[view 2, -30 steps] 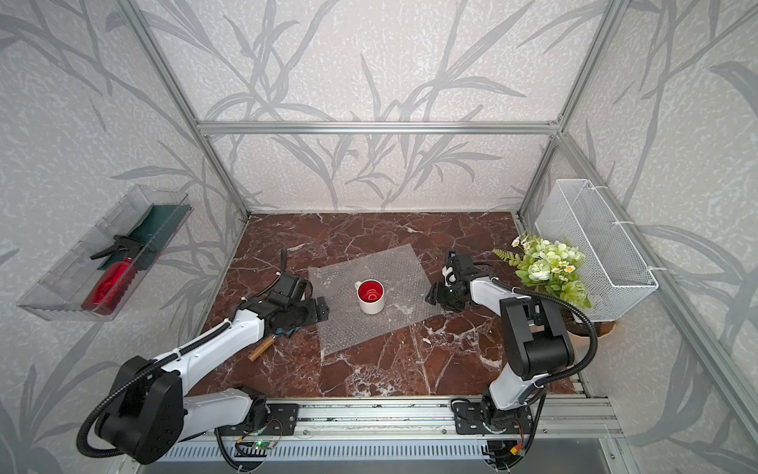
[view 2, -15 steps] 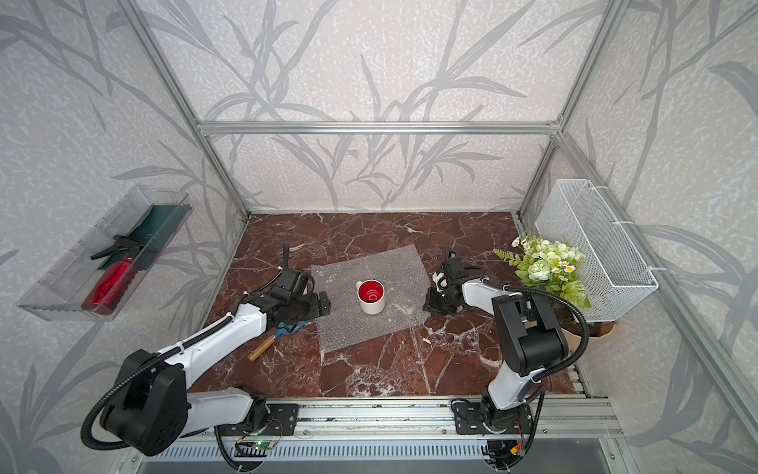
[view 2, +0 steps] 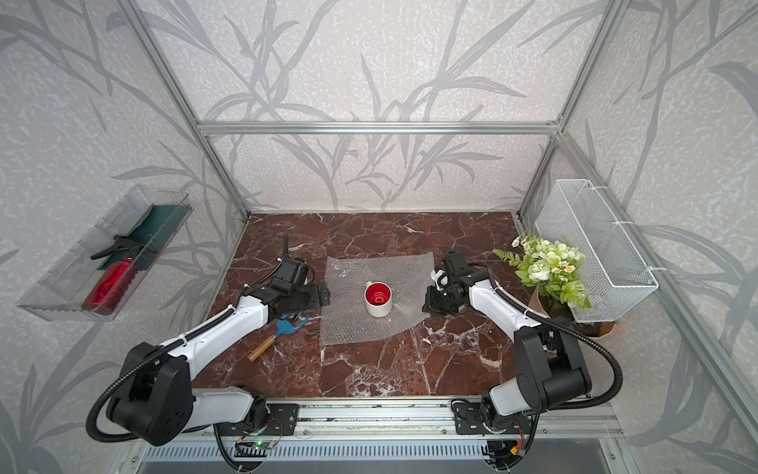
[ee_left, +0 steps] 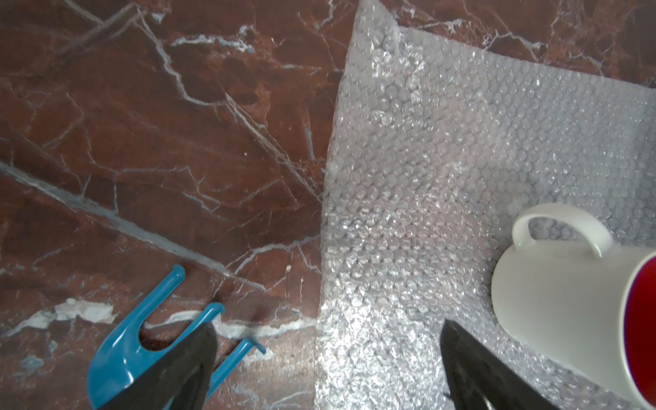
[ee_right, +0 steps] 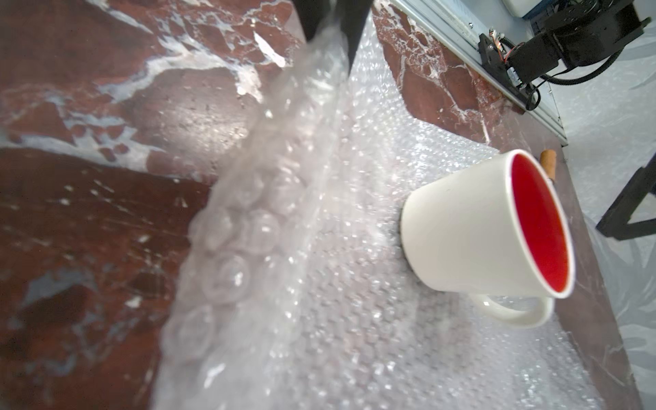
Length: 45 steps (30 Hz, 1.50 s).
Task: Wrap mugs in bubble wrap
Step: Wrap the mug in bubble wrap.
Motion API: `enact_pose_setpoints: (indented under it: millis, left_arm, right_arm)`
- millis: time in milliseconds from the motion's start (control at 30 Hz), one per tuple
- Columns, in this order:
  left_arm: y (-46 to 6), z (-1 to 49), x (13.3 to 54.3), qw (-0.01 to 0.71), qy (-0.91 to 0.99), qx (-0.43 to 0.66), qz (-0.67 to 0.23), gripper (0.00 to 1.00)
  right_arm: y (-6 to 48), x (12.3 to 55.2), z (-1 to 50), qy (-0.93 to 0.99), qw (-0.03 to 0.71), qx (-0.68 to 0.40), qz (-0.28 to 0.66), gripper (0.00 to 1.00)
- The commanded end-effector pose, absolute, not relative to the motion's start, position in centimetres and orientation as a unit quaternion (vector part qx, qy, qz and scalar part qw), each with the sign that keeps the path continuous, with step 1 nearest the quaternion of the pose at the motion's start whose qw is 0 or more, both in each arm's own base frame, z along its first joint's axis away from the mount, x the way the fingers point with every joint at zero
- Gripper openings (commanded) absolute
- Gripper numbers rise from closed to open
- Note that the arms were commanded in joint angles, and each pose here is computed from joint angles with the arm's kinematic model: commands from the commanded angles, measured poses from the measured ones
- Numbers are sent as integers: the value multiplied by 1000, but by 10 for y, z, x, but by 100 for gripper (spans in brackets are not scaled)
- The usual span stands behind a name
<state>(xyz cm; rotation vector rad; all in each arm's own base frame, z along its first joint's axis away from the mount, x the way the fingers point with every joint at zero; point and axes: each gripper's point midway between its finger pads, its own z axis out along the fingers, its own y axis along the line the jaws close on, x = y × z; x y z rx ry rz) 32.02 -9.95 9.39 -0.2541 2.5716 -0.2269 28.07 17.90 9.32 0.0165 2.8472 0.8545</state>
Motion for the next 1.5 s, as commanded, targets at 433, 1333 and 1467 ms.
enact_pose_setpoints:
  millis: [433, 1333, 1467]
  left_arm:
    - [-94, 89, 386, 288, 946, -100, -113, 97]
    - [-105, 82, 404, 291, 943, -92, -135, 96]
    - [-107, 82, 410, 293, 942, -88, -135, 96]
  right_arm:
    - [280, 294, 136, 929, 84, -98, 347, 2]
    - [324, 316, 81, 958, 44, -121, 257, 62]
    - [326, 314, 68, 962, 34, -115, 245, 64]
